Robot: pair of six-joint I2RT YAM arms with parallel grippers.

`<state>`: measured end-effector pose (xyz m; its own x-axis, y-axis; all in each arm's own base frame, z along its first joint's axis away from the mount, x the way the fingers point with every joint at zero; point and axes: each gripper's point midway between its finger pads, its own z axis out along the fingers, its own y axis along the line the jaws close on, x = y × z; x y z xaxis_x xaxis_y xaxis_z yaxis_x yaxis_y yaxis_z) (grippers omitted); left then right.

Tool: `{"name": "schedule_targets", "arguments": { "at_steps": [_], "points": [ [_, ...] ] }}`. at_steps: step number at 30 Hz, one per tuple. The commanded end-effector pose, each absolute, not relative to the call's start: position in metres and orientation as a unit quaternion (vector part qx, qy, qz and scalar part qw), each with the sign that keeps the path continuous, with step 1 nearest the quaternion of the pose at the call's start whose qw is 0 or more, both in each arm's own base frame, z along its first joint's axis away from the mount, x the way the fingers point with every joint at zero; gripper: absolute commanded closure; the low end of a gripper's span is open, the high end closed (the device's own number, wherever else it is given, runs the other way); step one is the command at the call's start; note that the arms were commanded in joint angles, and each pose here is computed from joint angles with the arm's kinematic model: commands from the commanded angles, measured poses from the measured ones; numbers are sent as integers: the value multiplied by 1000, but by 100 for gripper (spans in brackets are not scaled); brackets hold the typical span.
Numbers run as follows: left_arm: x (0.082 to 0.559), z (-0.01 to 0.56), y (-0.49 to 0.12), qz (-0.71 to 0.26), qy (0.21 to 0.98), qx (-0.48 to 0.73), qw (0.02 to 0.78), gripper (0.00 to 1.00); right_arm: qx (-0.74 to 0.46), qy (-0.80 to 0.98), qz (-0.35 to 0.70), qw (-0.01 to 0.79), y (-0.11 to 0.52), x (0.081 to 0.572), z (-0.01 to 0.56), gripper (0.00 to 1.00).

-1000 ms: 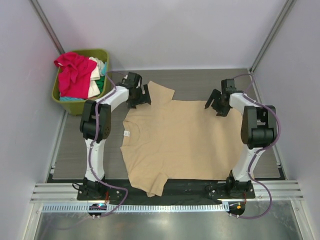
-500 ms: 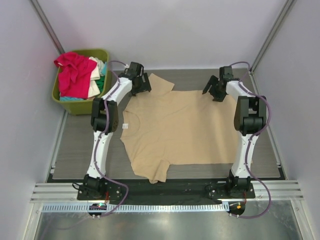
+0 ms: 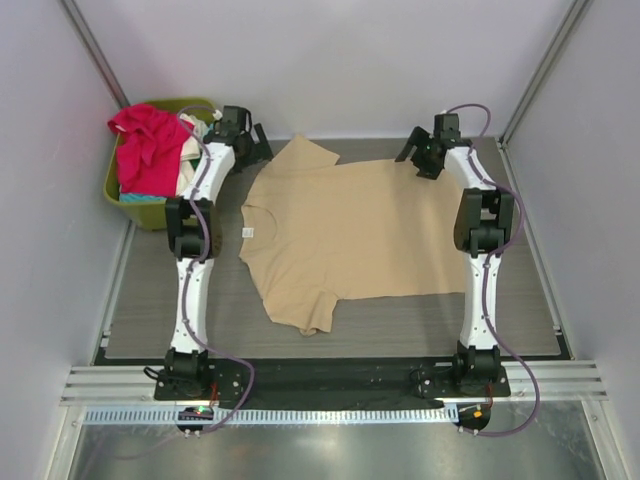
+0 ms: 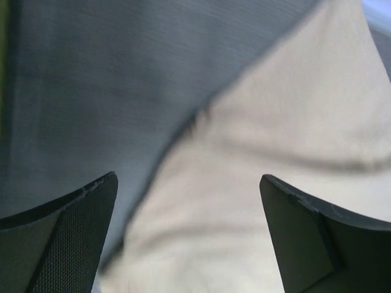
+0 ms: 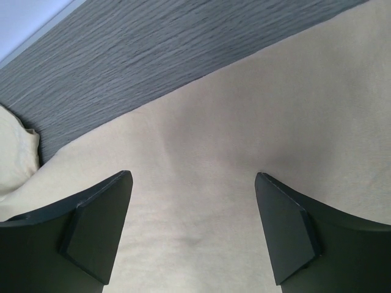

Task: Fold and stack the t-shirts
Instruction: Flatten the tshirt out, then fold the tshirt

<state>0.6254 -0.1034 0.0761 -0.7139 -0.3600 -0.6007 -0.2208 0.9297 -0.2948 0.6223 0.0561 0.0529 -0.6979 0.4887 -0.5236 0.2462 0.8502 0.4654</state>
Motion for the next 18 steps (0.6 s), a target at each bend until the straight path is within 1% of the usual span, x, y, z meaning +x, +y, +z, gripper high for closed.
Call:
{"name": "schedule_targets", "arguments": {
  "at_steps": [1,2,3,4,5,6,7,8,9,10,11,12,14,15,16,17,18],
  "points": [
    [587,228,-118,-107,881,-126,443,0,178,880,195,395,55,631,130,12],
    [572,236,-116,-101,882,-127,443,0,175,873,194,412,53,630,152,11],
    [550,207,-109,-73,898,-139,412,0,178,871,190,417,51,626,160,10],
    [524,248,-113,-81,884,-134,441,0,182,867,183,426,48,623,170,9],
    [498,210,-111,-61,904,-133,403,0,180,856,180,450,45,616,202,9],
    [483,215,-109,-50,899,-136,413,0,192,861,159,444,38,606,192,9],
    [461,231,-118,-62,893,-137,423,0,196,858,148,451,33,599,198,9],
    [446,226,-121,-64,896,-136,417,0,200,854,141,459,30,590,206,9],
    [424,199,-121,-55,910,-132,388,0,214,853,124,459,23,567,208,9],
    [409,194,-132,-58,914,-122,382,1,216,842,126,478,21,559,219,9],
    [394,202,-136,-73,911,-120,387,1,227,836,113,486,15,548,220,9],
    [370,178,-146,-72,925,-104,357,3,241,829,106,494,10,524,223,9],
    [330,160,-155,-92,935,-99,329,4,251,828,98,491,7,499,218,9],
    [316,154,-160,-100,937,-96,320,7,263,838,91,470,5,476,196,9],
    [297,147,-173,-109,941,-81,310,8,275,824,106,483,7,459,214,10],
    [273,124,-176,-114,950,-79,279,10,281,822,110,482,8,444,213,10],
    [260,125,-182,-130,948,-74,281,12,289,833,106,459,9,422,188,11]
  ]
}}
